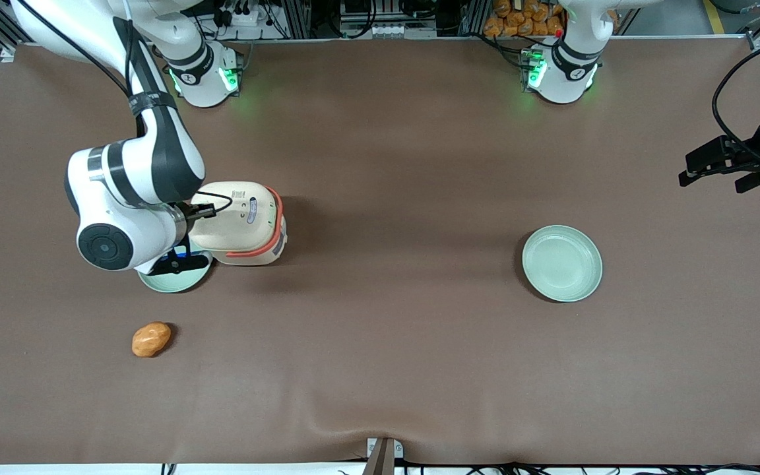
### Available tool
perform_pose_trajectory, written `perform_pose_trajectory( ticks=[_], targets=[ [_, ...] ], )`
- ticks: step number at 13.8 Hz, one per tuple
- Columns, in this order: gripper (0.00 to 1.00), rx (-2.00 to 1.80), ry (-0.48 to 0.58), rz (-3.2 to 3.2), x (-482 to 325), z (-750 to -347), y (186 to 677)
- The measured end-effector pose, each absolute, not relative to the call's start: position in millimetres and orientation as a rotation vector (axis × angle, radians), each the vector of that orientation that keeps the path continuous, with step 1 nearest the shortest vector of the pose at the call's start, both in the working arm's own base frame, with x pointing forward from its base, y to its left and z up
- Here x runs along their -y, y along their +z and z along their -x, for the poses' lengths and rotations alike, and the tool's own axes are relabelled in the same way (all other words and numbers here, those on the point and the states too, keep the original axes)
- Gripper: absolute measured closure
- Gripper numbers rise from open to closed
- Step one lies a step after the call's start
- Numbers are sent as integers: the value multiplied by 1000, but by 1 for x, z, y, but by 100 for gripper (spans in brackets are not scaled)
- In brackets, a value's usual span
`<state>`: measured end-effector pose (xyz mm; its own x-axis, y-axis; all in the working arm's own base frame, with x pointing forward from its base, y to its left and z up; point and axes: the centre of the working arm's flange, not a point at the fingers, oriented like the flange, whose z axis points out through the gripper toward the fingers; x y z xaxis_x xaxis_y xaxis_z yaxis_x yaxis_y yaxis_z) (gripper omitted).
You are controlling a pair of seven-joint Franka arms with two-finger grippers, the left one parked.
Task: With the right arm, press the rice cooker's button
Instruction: 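Lower the right gripper onto the green button on the cooker's front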
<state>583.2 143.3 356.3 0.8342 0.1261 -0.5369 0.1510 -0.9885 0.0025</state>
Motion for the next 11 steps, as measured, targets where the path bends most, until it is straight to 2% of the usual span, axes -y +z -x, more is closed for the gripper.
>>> perform_pose_trajectory(
  ticks=[6,11],
  targets=[
    [99,-219,-900,-2950,-142,-582,342],
    [99,-215,-878,-2966,-142,-582,335]
  ],
)
